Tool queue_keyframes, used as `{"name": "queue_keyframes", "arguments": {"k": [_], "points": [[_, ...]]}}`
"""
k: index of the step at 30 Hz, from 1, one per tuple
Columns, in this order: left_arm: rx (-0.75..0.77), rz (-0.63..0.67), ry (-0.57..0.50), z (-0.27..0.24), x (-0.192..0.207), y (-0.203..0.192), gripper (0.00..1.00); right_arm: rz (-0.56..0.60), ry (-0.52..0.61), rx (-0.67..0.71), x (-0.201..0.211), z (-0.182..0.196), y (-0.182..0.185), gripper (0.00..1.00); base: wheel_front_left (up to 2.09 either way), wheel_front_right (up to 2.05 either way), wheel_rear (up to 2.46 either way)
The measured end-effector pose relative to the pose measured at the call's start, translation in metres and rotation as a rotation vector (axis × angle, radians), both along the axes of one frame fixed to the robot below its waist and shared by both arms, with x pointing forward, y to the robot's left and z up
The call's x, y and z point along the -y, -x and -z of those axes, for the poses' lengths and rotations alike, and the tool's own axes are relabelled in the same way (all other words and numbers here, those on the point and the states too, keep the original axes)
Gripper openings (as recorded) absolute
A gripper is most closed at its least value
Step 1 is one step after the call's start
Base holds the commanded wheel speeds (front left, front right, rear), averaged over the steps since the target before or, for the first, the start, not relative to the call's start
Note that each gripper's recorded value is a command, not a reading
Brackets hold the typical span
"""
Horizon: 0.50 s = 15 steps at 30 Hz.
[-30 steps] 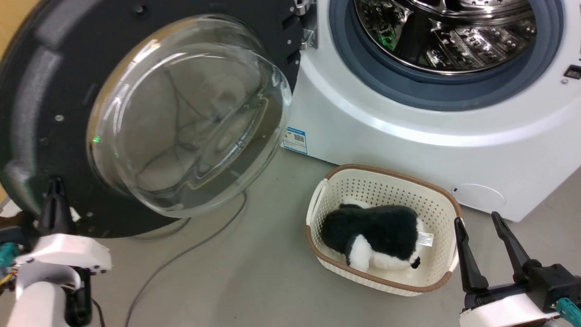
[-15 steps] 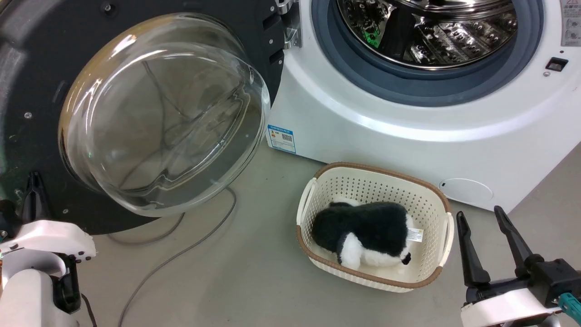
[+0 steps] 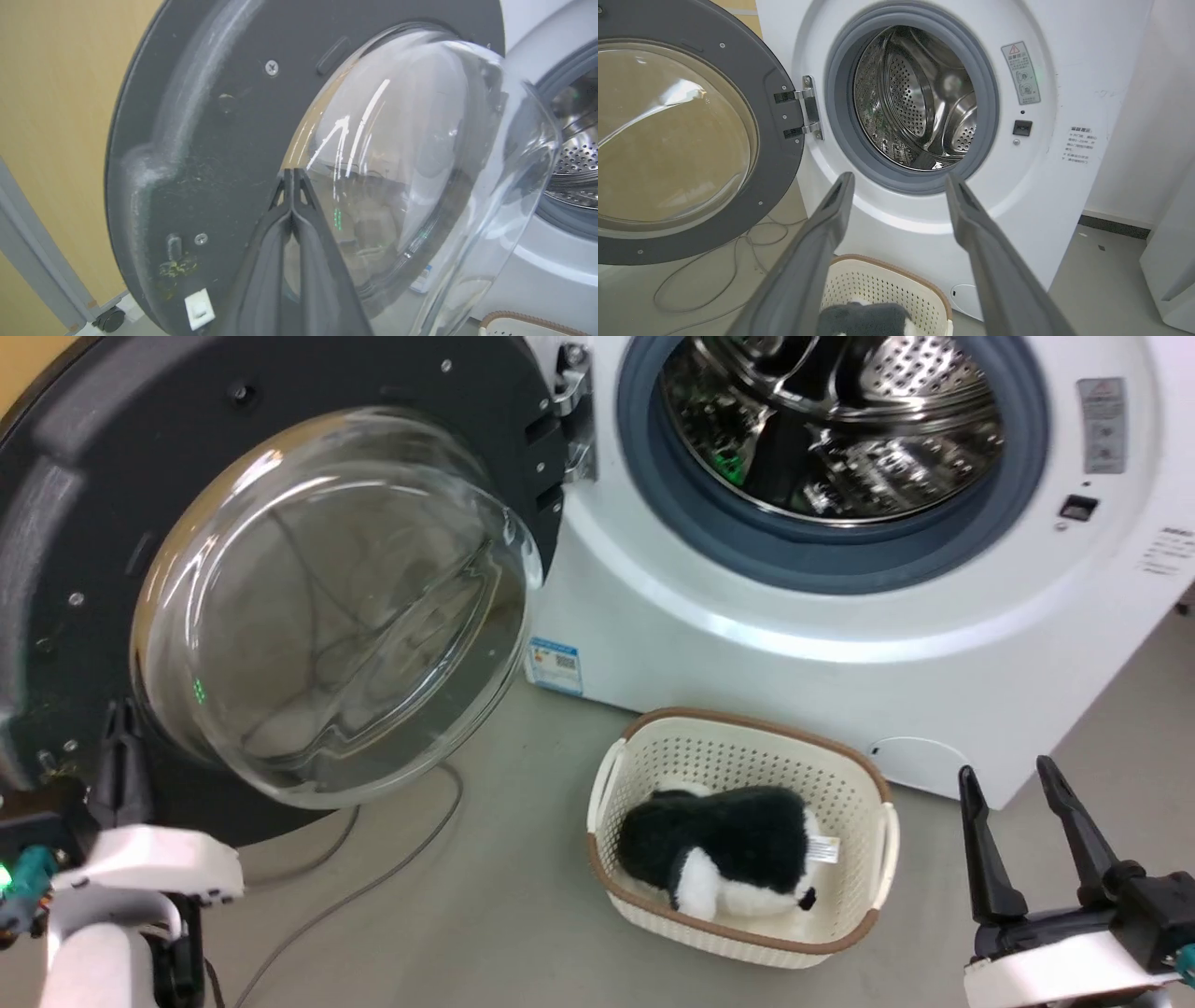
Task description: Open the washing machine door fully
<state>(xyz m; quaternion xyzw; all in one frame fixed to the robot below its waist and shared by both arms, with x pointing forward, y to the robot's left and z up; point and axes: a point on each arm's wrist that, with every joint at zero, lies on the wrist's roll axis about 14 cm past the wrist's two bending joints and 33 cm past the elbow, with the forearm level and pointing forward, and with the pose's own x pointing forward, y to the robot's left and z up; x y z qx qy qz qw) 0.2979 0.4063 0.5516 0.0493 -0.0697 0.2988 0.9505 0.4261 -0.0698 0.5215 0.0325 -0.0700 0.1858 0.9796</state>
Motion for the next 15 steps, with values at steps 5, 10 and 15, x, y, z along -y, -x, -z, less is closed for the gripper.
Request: {"name": "queue_keyframes", "arguments": {"k": [5, 10, 15], "points": [[0.034, 0.093, -0.036, -0.01, 0.03, -0.007, 0.0, 0.038, -0.003, 0.04, 0.014, -0.015, 0.005, 1.0, 0.0, 0.0, 0.0], [0.078, 0.172, -0.041, -0.019, 0.059, -0.012, 0.4, 0.08, -0.005, 0.058, 0.031, -0.022, 0.015, 1.0, 0.0, 0.0, 0.0], [0.101, 0.271, -0.028, -0.02, 0.09, -0.02, 1.0, 0.125, -0.002, 0.069, 0.048, -0.027, 0.023, 1.0, 0.0, 0.0, 0.0]]}}
